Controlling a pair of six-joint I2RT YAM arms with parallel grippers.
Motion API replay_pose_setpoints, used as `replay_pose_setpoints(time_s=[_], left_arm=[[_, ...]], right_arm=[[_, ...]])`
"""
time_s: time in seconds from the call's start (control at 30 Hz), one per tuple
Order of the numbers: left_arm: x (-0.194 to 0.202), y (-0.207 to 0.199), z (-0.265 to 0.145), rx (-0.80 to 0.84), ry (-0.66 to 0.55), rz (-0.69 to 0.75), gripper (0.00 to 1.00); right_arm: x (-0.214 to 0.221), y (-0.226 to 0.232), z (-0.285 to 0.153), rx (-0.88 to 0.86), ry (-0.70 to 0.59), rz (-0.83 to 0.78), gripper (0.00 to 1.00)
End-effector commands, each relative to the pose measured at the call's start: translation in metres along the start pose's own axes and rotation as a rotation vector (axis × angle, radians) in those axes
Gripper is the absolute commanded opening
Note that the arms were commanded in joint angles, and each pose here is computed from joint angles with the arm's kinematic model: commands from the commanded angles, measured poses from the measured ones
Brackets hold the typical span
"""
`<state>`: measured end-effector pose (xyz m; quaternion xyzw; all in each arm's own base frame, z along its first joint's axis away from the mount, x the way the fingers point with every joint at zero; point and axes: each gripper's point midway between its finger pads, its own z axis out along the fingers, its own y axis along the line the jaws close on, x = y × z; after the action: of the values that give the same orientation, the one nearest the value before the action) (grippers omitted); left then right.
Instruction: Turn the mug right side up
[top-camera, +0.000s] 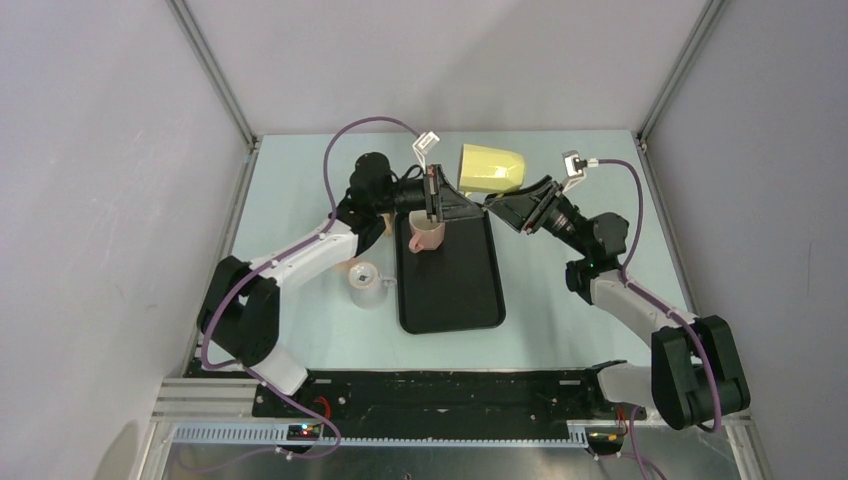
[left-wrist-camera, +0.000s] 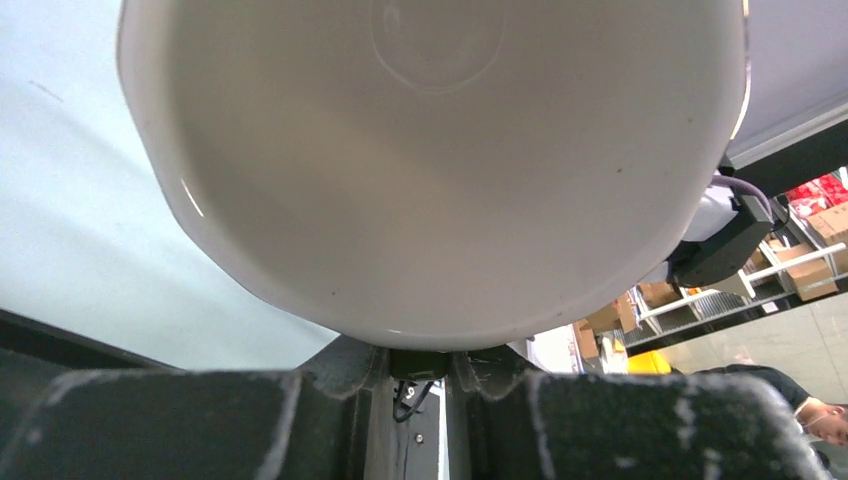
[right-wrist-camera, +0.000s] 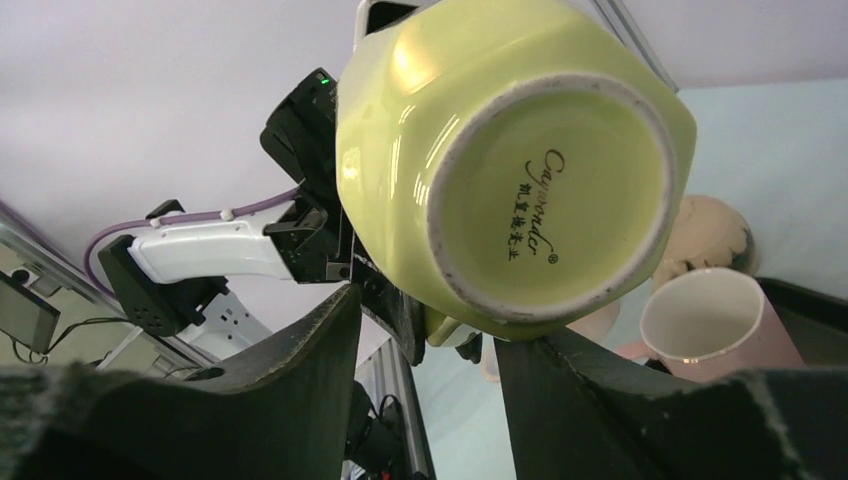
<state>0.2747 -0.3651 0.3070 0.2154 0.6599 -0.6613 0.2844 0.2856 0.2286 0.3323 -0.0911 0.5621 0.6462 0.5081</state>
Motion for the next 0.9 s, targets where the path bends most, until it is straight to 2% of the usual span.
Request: replay_pose_setpoints(time_s=[0.0, 0.23, 0.47, 0.57, 0.67, 0.7, 0.73, 0.87], left_arm=[[-0.033, -0.007, -0.015, -0.029, -0.122, 0.142, 0.00], [-0.031, 0.024, -0.020, -0.107, -0.117, 0.124, 0.00], [-0.032, 0.052, -0.025, -0.213, -0.120, 0.120, 0.00], [-0.033, 0.070, -0.030, -0.323, -0.103, 0.140, 0.00], [-0.033, 0.088, -0.035, -0.436, -0.071, 0.164, 0.00], [-0.033, 0.097, -0.038, -0.487, -0.057, 0.176, 0.00], [-0.027, 0.102, -0.040, -0.518, -0.032, 0.160, 0.00], [-0.022, 0.116, -0.043, -0.617, 0.004, 0.196, 0.00]], right_arm=[[0.000, 0.010, 0.001, -0.049, 0.013, -0.069, 0.57], [0.016, -0.002, -0.002, -0.033, 0.086, -0.038, 0.64], [0.035, -0.017, -0.016, 0.004, 0.207, -0.029, 0.80], [0.041, -0.021, -0.027, 0.008, 0.282, -0.059, 0.89], [0.040, -0.034, -0.046, 0.107, 0.322, -0.078, 0.93], [0.036, -0.040, -0.049, 0.125, 0.323, -0.158, 0.93], [0.039, -0.044, -0.058, 0.177, 0.339, -0.139, 0.94], [0.037, -0.065, -0.080, 0.355, 0.371, -0.235, 0.94]])
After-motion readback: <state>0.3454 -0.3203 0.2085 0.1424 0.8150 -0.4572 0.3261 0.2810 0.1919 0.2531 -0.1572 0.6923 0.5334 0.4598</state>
